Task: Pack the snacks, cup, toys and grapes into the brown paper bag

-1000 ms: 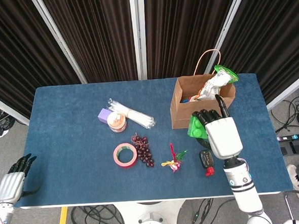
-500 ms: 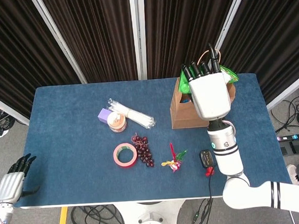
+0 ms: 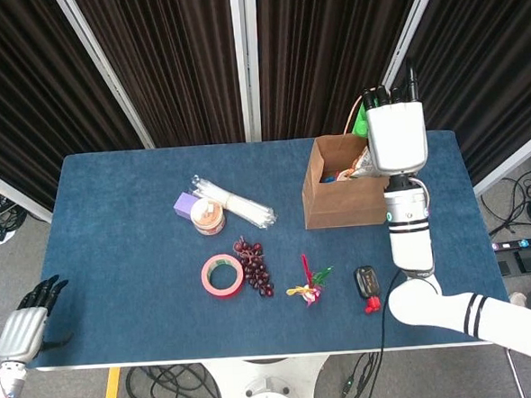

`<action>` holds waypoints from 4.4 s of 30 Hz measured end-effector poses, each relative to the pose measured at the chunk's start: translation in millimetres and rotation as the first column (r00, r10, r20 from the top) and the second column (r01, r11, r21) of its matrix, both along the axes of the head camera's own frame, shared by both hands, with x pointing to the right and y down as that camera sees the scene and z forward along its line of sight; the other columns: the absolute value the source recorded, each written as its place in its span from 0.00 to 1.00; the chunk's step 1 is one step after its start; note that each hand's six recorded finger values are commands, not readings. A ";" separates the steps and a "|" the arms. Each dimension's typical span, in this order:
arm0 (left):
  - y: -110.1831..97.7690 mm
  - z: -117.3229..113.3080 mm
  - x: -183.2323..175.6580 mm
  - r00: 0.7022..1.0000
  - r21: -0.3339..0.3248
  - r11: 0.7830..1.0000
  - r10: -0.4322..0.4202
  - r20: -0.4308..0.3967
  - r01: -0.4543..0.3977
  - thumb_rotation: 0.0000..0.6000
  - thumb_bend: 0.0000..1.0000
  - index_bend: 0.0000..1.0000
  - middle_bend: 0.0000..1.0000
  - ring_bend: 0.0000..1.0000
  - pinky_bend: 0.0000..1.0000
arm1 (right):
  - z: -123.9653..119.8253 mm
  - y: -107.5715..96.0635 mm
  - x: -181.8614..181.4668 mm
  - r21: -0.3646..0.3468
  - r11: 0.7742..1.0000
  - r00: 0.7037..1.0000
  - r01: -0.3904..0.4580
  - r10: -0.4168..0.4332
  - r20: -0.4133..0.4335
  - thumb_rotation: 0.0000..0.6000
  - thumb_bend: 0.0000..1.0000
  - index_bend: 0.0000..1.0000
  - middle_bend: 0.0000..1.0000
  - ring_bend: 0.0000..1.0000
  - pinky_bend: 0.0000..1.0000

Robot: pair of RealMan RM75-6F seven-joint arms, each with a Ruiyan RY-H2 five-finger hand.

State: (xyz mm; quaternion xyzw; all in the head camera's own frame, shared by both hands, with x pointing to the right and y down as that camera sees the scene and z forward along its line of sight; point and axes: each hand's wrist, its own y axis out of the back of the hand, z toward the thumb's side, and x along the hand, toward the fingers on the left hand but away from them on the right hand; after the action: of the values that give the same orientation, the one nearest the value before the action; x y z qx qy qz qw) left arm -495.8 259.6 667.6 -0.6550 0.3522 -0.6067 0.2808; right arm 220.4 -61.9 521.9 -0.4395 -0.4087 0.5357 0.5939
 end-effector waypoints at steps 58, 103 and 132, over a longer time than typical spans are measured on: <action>-1.3 -1.4 0.6 1.000 0.012 1.000 -0.004 -0.006 0.004 1.00 0.23 0.14 0.13 0.03 0.17 | -25.5 106.9 -52.6 -0.333 0.814 0.872 0.475 -0.384 0.304 1.00 0.00 0.29 0.36 0.23 0.00; -28.7 -10.3 12.4 0.999 0.186 0.981 0.046 0.020 -0.049 1.00 0.23 0.14 0.13 0.03 0.17 | 117.9 234.9 125.2 -0.666 0.388 0.624 0.638 -0.767 0.151 1.00 0.00 0.20 0.22 0.10 0.00; -26.2 -0.3 4.7 0.993 0.197 0.976 0.076 0.090 -0.092 1.00 0.23 0.14 0.13 0.03 0.17 | 182.9 205.8 104.6 -0.662 0.296 0.546 0.688 -0.813 0.204 1.00 0.00 0.19 0.19 0.07 0.00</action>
State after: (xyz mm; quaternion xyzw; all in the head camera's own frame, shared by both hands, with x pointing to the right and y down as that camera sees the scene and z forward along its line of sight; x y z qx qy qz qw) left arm -491.1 233.3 667.3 -0.6121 0.3718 -0.5821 0.3851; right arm 325.0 143.9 704.8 -0.7135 0.1244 0.3366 0.6018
